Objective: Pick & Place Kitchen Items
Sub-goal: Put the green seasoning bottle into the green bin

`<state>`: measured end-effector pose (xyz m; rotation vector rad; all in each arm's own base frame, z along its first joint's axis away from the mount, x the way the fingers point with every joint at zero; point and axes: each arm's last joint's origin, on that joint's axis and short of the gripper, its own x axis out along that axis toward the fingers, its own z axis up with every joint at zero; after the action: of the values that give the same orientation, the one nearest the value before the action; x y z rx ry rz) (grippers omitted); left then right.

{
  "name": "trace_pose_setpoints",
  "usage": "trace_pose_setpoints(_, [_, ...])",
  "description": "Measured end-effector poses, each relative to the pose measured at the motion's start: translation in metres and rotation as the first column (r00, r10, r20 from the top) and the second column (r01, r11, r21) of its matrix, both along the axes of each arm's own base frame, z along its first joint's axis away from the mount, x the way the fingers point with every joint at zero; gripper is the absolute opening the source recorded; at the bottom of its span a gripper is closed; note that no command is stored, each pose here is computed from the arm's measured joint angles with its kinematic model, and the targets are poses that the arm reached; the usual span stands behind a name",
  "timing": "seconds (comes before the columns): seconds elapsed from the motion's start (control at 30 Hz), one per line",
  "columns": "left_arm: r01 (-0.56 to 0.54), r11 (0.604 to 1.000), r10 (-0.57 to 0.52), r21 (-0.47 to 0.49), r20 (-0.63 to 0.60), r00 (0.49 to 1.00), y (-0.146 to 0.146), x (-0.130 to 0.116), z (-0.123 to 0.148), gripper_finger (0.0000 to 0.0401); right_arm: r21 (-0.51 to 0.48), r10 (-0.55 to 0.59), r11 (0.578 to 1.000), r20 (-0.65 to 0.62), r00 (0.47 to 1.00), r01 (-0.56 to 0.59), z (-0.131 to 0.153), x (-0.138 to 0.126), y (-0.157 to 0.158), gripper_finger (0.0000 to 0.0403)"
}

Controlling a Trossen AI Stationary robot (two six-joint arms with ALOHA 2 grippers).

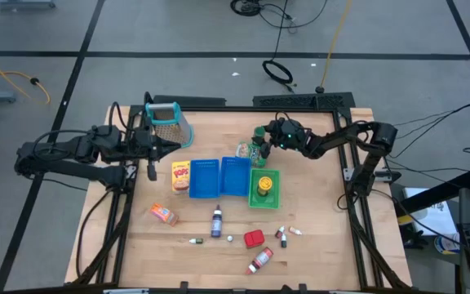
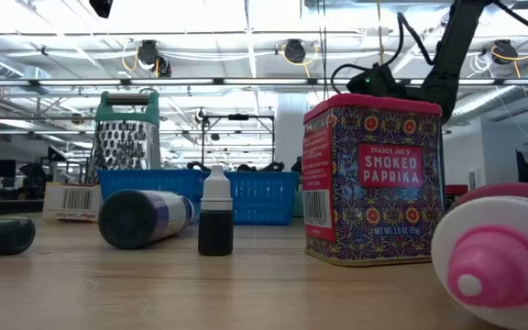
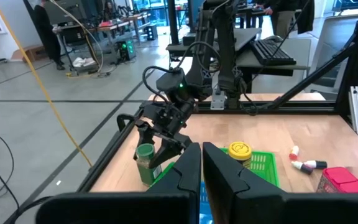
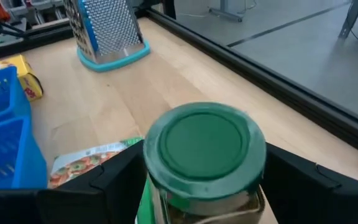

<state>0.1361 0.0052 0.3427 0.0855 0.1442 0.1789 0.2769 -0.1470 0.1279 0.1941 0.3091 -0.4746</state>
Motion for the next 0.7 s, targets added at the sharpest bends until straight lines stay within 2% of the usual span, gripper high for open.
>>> trace_pose_setpoints(0.3, [0.0, 1.0, 0.0, 0.001, -0.001, 1.0, 0.0, 0.0, 0.0, 0.0021, 0.009, 0.001, 1.0, -0.018, 1.0, 0.0, -0.0017, -0.0007, 0.0001, 0.0199])
trace_pose_setpoints(0.7, [0.0, 1.0, 0.0, -0.003, -0.002, 1.0, 0.0, 0.0, -0.0002, 0.0021, 0.0, 0.003, 1.0, -0.029, 1.0, -0.003, -0.0008, -0.0009, 0.0007, 0.0197])
